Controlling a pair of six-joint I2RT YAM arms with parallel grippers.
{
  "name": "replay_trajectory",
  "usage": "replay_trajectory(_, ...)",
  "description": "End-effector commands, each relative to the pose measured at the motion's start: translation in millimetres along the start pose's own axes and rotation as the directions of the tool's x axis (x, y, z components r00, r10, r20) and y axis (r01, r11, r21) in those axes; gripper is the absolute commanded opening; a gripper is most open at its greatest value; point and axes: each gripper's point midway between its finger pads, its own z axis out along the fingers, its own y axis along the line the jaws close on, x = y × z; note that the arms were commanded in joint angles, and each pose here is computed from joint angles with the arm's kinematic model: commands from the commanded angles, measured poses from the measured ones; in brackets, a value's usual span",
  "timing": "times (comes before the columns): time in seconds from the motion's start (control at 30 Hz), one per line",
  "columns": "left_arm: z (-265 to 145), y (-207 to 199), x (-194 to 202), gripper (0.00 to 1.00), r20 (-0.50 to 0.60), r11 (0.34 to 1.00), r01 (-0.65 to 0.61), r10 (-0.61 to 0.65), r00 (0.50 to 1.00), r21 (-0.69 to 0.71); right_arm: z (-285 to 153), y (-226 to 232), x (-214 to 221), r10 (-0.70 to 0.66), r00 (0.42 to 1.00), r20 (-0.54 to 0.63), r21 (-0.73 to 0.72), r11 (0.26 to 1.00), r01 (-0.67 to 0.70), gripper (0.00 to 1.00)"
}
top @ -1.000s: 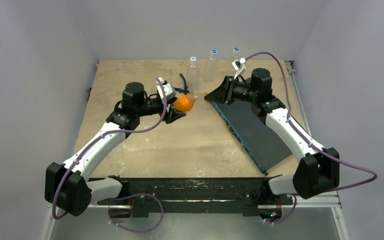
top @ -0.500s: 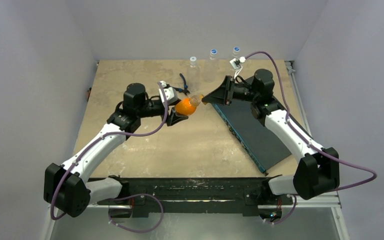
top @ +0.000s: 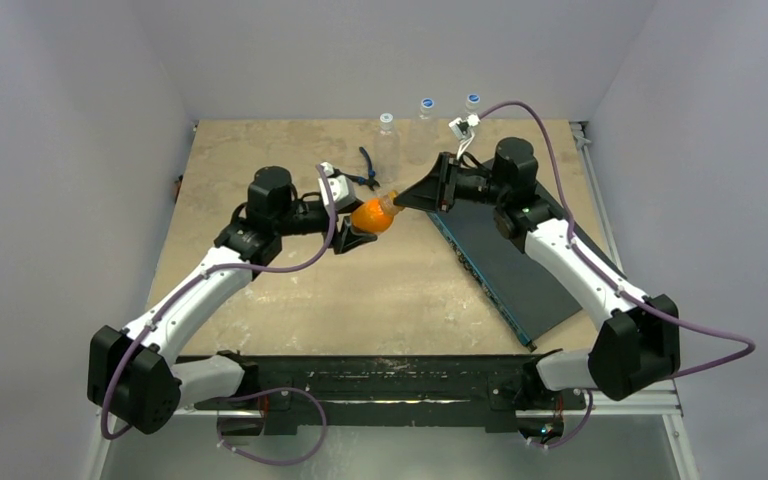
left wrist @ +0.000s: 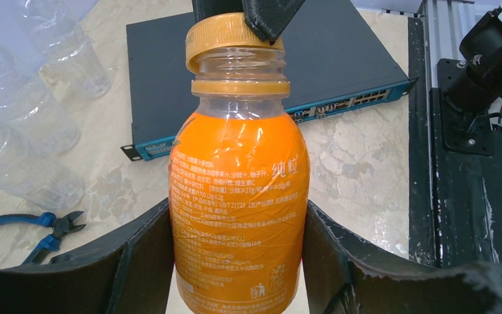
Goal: Screw on the bottle caps
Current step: Screw the bottle cap onto the plastic bottle.
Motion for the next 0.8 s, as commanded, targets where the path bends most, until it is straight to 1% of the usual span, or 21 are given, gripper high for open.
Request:
replay_trajectory(0.0,2.5,-3.6,-17.4,0.20,0.050,0.999,-0.039,0.037,0.998,0.033,2.3,11.9,-5.4,-0.100,0.995,-0.008,0.026,0.995,0.100,0.23)
replay_trajectory(0.1,3.6,-5.7,-17.7,0.19,0.048,0.999,-0.023,0.021,0.999,0.048,0.5,9.7,-1.7,-0.131,0.991,-0.032,0.054,0.990,0.133,0.23)
replay_trajectory(0.17,5.0,-7.3,-17.6,0.19,0.046,0.998,-0.013,0.010,0.999,0.066,-0.1,13.0,0.2,-0.153,0.987,-0.042,0.048,0.987,0.155,0.23)
replay_trajectory(0.37,7.9,-8.7,-20.2,0.19,0.055,0.996,0.005,-0.009,0.998,0.085,4.5,20.0,18.7,-0.158,0.981,-0.112,0.008,0.987,0.159,0.22)
replay_trajectory(0.6,9.9,-6.3,-19.2,0.18,0.049,0.996,0.031,-0.035,0.998,0.079,2.5,27.7,27.6,-0.164,0.976,-0.140,-0.028,0.986,0.162,0.22)
replay_trajectory(0.77,11.2,-5.2,-18.9,0.17,0.048,0.996,0.045,-0.049,0.998,0.078,2.9,27.0,32.6,-0.198,0.965,-0.170,0.002,0.980,0.201,0.22)
